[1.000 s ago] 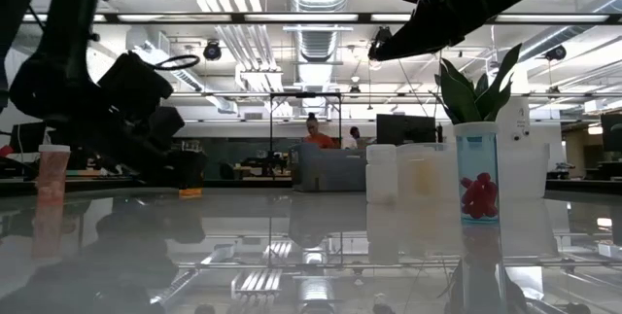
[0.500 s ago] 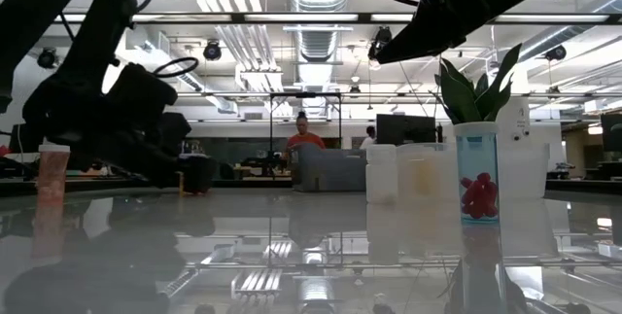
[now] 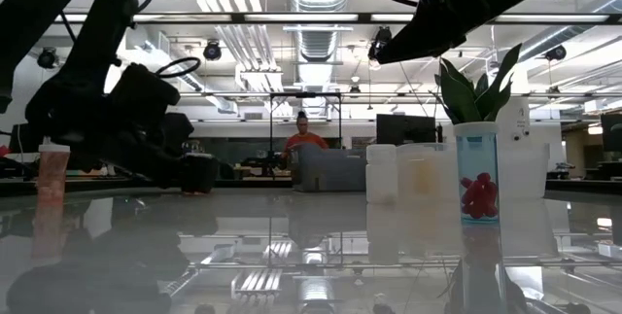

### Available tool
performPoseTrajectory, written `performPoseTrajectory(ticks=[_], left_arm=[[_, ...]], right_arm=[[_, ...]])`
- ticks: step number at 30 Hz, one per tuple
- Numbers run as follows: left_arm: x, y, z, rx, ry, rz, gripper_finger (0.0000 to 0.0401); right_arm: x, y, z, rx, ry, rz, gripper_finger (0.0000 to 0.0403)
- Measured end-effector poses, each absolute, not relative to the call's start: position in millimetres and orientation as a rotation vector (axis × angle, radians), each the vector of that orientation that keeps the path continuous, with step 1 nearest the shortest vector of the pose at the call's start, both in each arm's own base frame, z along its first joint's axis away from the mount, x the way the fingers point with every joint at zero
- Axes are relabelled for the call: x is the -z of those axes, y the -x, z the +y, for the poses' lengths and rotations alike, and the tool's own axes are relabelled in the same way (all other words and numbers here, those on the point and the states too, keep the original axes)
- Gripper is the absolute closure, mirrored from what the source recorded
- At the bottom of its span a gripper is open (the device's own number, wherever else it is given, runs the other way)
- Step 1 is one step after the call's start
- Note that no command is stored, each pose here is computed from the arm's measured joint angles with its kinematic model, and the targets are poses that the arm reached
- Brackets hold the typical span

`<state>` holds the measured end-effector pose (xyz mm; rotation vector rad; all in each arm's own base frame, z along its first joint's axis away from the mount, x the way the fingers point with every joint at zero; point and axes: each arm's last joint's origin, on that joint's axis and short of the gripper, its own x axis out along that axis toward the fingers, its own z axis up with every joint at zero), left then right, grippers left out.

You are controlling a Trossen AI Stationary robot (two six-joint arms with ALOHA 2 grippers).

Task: Pick and place medicine bottles into bin by pill shape (circle, oval)
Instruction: Put the big yellow pill bottle into the transparent bin

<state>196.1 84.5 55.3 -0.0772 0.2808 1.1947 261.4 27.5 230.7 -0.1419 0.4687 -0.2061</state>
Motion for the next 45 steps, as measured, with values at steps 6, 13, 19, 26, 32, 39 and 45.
performPoseTrajectory(ticks=[6,13,19,26,32,39,45], left_arm=[[-65.3,-202.1,74.2,-1.098,0.087,0.248,0.0237],[-90.6,-210.7,49.7,-0.962,0.069,0.156,0.0236],[-114.8,-223.0,22.8,-0.825,0.051,0.101,0.0236],[-133.9,-246.8,-1.7,-0.723,-0.015,0.209,0.0236],[-154.3,-271.0,-12.3,-0.650,-0.088,0.270,0.0236],[-167.4,-281.2,-23.0,-0.601,-0.140,0.249,0.0237],[-176.0,-286.1,-35.2,-0.555,-0.195,0.234,0.0237]], right_arm=[[-231.0,-261.3,27.5,0.213,0.111,0.463,0.0268],[-235.9,-263.2,27.8,0.218,0.085,0.445,0.0268],[-248.3,-277.3,30.6,0.192,0.081,0.413,0.0251],[-259.3,-307.2,35.0,0.182,0.119,0.440,0.0186],[-276.6,-334.6,38.7,0.179,0.140,0.485,0.0135],[-286.3,-363.0,40.8,0.189,0.155,0.535,0.0112],[-283.1,-380.4,32.2,0.218,0.148,0.542,0.0121]])
